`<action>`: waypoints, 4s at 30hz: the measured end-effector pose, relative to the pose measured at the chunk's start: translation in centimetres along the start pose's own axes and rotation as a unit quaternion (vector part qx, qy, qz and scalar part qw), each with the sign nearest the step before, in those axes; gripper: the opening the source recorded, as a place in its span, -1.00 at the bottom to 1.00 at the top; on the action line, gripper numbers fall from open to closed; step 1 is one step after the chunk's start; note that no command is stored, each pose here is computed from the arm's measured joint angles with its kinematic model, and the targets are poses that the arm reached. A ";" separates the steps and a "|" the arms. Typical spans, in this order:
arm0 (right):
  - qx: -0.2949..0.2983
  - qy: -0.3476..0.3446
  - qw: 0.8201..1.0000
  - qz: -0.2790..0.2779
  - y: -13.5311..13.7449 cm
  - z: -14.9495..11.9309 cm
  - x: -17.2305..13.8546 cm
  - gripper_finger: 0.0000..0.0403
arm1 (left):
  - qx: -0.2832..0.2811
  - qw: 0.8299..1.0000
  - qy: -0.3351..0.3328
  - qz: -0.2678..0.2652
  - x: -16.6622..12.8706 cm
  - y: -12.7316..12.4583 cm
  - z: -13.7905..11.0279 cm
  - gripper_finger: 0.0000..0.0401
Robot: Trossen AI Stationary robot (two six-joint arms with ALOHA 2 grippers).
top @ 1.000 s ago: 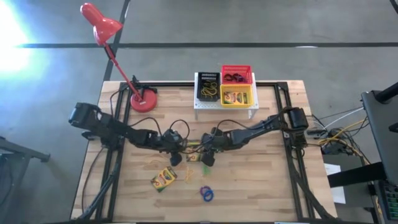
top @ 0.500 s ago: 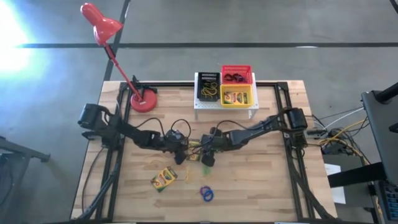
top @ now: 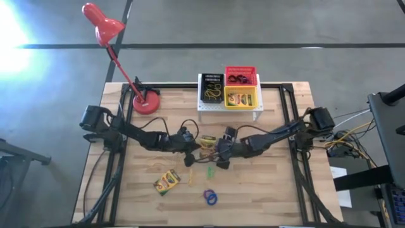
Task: Pick & Place Office Desk Supplies
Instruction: Put the yellow crayon box into the yellow bin on the shelf
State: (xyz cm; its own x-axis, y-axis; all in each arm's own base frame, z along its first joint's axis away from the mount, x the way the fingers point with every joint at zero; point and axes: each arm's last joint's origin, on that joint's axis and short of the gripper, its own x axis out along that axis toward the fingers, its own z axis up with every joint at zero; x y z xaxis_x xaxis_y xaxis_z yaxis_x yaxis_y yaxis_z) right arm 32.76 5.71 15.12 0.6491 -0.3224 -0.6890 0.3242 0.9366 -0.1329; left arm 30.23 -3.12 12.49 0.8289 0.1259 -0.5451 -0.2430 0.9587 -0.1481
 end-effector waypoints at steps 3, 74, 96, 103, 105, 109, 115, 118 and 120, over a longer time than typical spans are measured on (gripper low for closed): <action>-0.008 -0.013 1.000 0.009 0.6 -0.4 -0.8 -0.15 | 0.016 1.000 -0.014 0.007 0.1 -0.2 0.6 -0.99; 0.167 -0.270 0.948 -0.018 -3.3 5.0 -12.5 -0.85 | 0.070 0.991 -0.048 0.102 -3.9 0.4 3.0 -0.99; 0.334 -0.260 0.868 -0.261 -13.4 4.3 -11.9 -0.85 | 0.095 0.989 -0.048 0.103 -3.4 0.3 2.8 -0.99; 0.367 -0.250 0.863 -0.241 -13.5 4.2 -10.9 -0.72 | 0.094 0.989 -0.052 0.102 -3.4 0.3 2.8 -0.99; 0.369 -0.243 0.866 -0.234 -13.5 4.1 -10.5 -0.67 | 0.094 0.989 -0.052 0.102 -3.4 0.3 2.8 -0.99; 0.380 -0.232 0.868 -0.220 -13.7 4.0 -9.8 -0.58 | 0.093 0.989 -0.054 0.102 -3.4 0.3 2.9 -0.99; 0.355 -0.210 0.881 -0.233 -14.0 3.6 -10.2 -0.46 | 0.092 0.989 -0.057 0.101 -3.5 0.2 2.9 -0.99; 0.351 -0.204 0.883 -0.233 -14.3 3.4 -11.1 -0.42 | 0.091 0.989 -0.058 0.100 -3.5 0.2 2.9 -0.99; 0.350 -0.202 0.885 -0.233 -14.4 3.2 -11.8 -0.40 | 0.091 0.989 -0.058 0.100 -3.5 0.2 3.0 -0.99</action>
State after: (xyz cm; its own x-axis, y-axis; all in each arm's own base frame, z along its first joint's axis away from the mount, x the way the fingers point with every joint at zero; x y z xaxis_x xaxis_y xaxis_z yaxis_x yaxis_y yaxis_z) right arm 22.67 -4.45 27.45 0.4807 -0.8058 -0.3458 0.8757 0.4210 0.2364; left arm 28.80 -2.59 16.77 0.8284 0.3368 -0.4476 -0.3224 0.9401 0.1108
